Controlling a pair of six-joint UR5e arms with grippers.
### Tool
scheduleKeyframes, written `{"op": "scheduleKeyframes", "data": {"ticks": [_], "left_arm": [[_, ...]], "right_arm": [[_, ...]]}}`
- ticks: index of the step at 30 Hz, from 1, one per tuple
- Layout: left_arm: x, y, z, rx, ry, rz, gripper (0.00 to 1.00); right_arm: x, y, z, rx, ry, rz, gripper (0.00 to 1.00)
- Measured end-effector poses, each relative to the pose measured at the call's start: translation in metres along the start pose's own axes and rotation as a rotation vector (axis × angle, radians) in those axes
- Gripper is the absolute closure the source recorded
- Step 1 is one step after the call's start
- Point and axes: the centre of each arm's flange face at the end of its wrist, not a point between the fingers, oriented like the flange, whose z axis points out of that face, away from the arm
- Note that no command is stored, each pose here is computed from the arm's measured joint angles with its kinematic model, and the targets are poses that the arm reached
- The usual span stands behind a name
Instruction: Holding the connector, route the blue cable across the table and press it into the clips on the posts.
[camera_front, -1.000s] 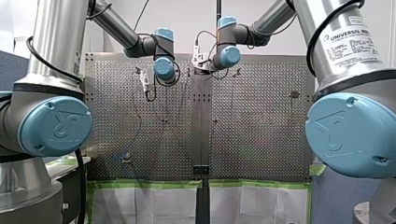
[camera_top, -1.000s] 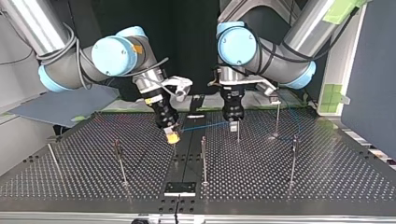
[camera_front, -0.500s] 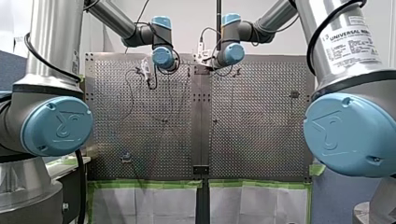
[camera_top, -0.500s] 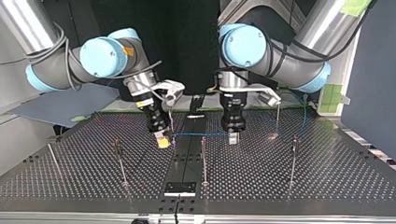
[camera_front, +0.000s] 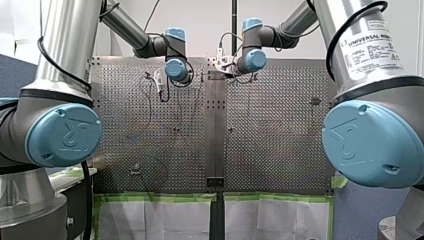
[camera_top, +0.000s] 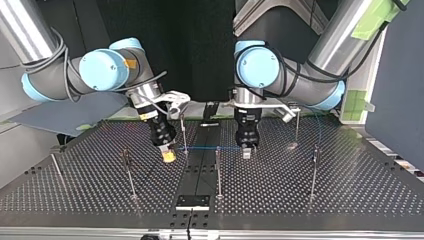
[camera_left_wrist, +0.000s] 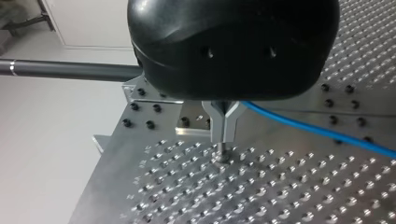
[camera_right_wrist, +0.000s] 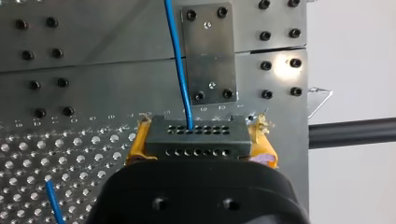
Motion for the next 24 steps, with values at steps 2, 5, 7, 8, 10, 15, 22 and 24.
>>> {"op": "scheduleKeyframes", "data": {"ticks": [2,5,7,8,10,15,22,24], "left_arm": [[-0.002,0.003,0.004,0.001,-0.008,-0.002,1.0],[-0.003,0.01,0.01,0.003,-0.014,-0.003,1.0],[-0.004,0.013,0.013,0.006,-0.016,-0.003,1.0],[-0.004,0.014,0.014,0.008,-0.016,-0.003,1.0],[-0.004,0.015,0.015,0.009,-0.017,-0.003,1.0],[0.0,0.014,0.024,0.021,-0.003,0.004,1.0],[0.009,0.011,0.045,0.029,0.008,-0.008,1.0],[0.013,0.011,0.051,0.027,0.019,-0.005,1.0]], "right_arm": [[-0.003,0.004,0.003,-0.003,-0.003,0.0,1.0],[-0.005,0.009,0.006,-0.007,-0.004,0.0,1.0],[-0.006,0.011,0.009,-0.01,-0.003,0.0,1.0],[-0.006,0.013,0.012,-0.011,-0.001,-0.001,1.0],[-0.005,0.015,0.014,-0.013,0.002,-0.001,1.0],[0.004,0.024,0.021,-0.022,0.023,-0.001,1.0],[0.006,0.042,0.032,-0.045,0.033,-0.001,1.0],[0.006,0.046,0.036,-0.049,0.036,-0.002,1.0]]}}
